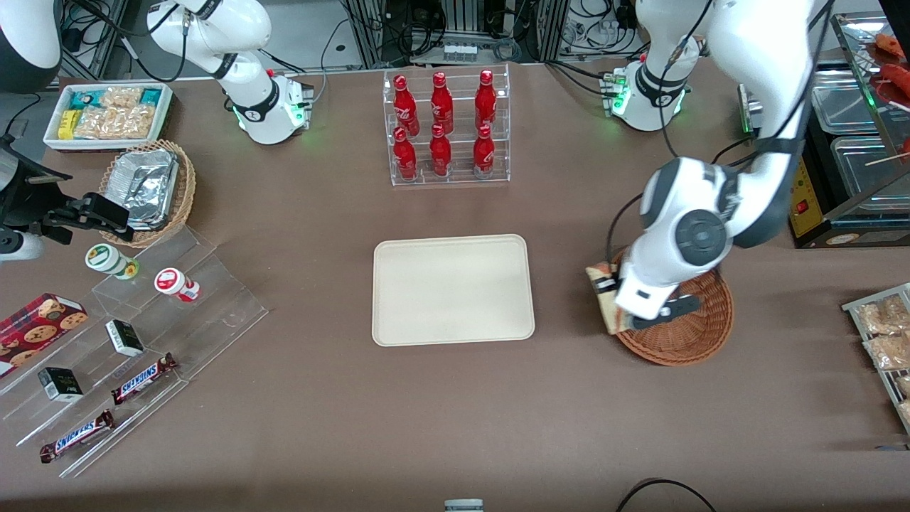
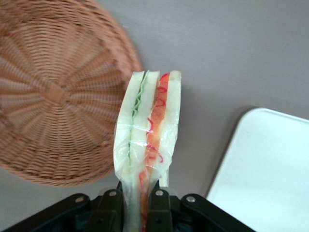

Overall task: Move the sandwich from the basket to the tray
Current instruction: 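Lift the sandwich and carry it over the cream tray, then lower the sandwich onto the tray and open the left gripper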

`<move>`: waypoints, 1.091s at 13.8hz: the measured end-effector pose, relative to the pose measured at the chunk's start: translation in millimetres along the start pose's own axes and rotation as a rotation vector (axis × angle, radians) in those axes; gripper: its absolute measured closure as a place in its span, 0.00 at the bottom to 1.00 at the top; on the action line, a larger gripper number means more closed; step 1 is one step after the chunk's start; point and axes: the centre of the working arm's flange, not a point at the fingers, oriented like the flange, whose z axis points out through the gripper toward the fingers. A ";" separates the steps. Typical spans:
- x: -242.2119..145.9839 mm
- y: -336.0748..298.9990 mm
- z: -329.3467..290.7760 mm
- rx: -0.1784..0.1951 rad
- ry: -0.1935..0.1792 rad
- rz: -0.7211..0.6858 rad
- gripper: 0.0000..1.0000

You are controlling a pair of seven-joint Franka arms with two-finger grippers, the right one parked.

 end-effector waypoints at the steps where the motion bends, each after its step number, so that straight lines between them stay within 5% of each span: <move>1: -4.8 20.4 5.2 0.001 0.000 0.030 0.82; 7: -47.8 136.2 31.5 -0.006 0.015 0.194 0.82; 15: -107.4 247.3 76.5 -0.014 0.019 0.210 0.82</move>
